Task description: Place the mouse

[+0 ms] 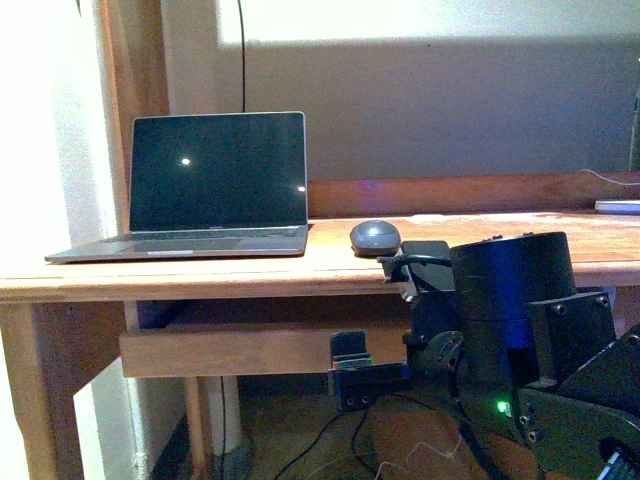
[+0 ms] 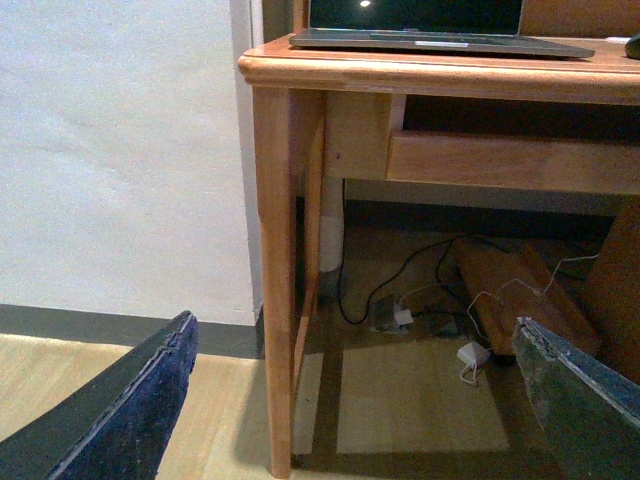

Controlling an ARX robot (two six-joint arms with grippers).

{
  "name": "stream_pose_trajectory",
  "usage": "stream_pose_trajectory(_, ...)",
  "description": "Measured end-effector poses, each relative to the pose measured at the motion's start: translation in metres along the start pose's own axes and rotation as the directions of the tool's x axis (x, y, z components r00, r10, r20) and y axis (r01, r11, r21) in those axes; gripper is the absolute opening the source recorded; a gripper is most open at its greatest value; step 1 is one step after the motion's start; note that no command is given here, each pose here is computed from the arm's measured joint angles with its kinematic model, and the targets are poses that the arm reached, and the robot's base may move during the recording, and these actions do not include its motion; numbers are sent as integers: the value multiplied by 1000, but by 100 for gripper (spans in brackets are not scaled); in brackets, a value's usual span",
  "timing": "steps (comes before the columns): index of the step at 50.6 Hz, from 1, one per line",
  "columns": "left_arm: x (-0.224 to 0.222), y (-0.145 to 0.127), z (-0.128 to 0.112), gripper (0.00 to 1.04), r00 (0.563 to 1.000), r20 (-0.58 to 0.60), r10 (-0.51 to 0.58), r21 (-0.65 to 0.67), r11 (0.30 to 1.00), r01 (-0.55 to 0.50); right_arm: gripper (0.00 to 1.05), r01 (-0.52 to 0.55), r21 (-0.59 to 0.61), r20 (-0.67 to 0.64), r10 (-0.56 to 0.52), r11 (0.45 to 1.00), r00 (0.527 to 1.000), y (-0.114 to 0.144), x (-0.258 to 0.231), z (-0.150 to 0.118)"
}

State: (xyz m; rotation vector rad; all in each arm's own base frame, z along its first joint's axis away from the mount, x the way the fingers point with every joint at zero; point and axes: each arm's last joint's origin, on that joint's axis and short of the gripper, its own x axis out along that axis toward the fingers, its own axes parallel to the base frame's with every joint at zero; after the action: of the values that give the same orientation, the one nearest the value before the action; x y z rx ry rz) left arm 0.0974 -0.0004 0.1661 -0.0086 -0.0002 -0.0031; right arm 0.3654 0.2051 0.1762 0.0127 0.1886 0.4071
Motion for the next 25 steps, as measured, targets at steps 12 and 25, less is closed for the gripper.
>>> stream_pose_trajectory(12, 0, 0, 0, 97, 1000, 0, 0, 0, 1000, 0, 97, 23, 93, -2, -23, 995, 1000, -25, -51, 2)
stream_pose_trajectory(25, 0, 0, 0, 97, 1000, 0, 0, 0, 1000, 0, 97, 101, 324, -17, -101, 941, 995, -86, -173, 4)
